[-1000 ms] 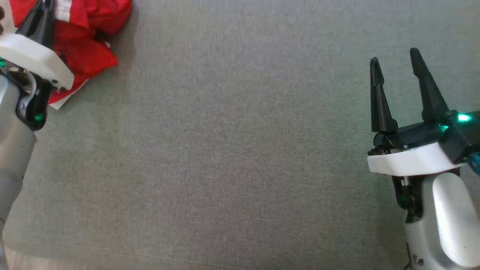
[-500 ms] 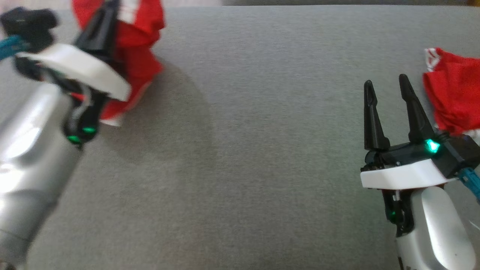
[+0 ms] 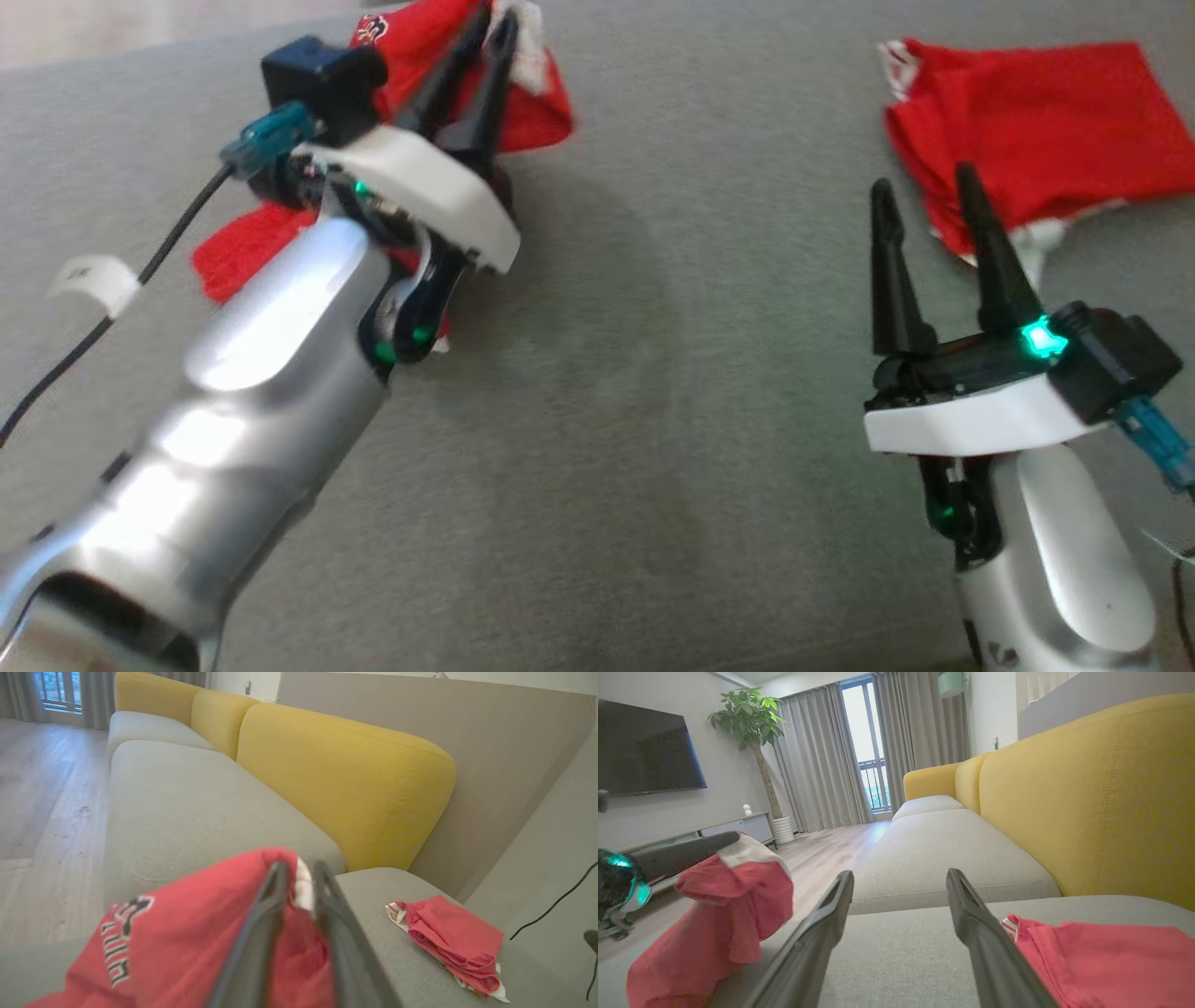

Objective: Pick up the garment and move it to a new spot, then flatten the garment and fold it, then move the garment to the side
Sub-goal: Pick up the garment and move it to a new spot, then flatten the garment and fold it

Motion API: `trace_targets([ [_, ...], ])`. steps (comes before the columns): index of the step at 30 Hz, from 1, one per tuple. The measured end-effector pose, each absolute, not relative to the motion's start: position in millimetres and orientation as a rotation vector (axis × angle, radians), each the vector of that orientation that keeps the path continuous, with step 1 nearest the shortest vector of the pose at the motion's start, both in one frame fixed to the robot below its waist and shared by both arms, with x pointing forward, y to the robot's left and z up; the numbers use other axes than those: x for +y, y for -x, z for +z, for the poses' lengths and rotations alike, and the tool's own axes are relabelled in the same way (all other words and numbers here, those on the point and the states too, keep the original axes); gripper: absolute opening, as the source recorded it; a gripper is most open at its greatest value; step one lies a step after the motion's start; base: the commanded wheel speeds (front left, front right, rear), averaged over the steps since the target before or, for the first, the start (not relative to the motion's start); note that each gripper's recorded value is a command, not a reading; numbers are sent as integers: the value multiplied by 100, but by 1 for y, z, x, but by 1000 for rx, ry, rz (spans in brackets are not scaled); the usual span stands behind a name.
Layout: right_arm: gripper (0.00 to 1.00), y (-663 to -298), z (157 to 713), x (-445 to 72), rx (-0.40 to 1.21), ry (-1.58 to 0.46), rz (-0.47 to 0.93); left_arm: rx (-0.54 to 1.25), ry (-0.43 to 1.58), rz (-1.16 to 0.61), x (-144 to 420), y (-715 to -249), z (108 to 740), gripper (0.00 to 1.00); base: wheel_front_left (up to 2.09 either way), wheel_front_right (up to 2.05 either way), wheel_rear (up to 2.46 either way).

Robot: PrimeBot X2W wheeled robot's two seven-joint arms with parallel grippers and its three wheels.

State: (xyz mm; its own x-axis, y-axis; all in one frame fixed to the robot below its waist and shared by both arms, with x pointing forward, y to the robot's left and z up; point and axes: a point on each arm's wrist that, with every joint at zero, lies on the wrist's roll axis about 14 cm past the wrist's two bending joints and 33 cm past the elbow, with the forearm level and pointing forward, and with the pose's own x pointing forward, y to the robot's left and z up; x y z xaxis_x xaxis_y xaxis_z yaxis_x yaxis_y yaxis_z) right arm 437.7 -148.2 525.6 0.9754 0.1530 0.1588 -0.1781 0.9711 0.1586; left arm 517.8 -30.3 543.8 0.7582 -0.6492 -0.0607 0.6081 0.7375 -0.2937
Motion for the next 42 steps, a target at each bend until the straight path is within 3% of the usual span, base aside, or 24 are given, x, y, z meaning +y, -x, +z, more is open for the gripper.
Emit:
trace_targets([
  [7, 100, -430, 511, -173, -105, -166, 92, 94, 308, -748, -69, -529, 551, 100, 0, 0, 0],
  [15, 100, -437, 521, -152, -137, -169, 153, 20, 262, -567, 10, -532, 546, 100, 0, 0, 0],
  [24, 100, -424, 512, -108, -96, -195, 264, 34, 213, -345, 117, -454, 517, 100, 0, 0, 0],
  [32, 100, -413, 515, -77, -89, -203, 349, 68, 314, -171, 151, -377, 490, 100, 0, 0, 0],
  [39, 100, -410, 516, -64, -88, -198, 388, 20, 324, -145, 155, -371, 500, 100, 0, 0, 0],
  [42, 100, -403, 504, -38, -31, -153, 471, 11, 332, -132, 158, -372, 501, 100, 0, 0, 0],
])
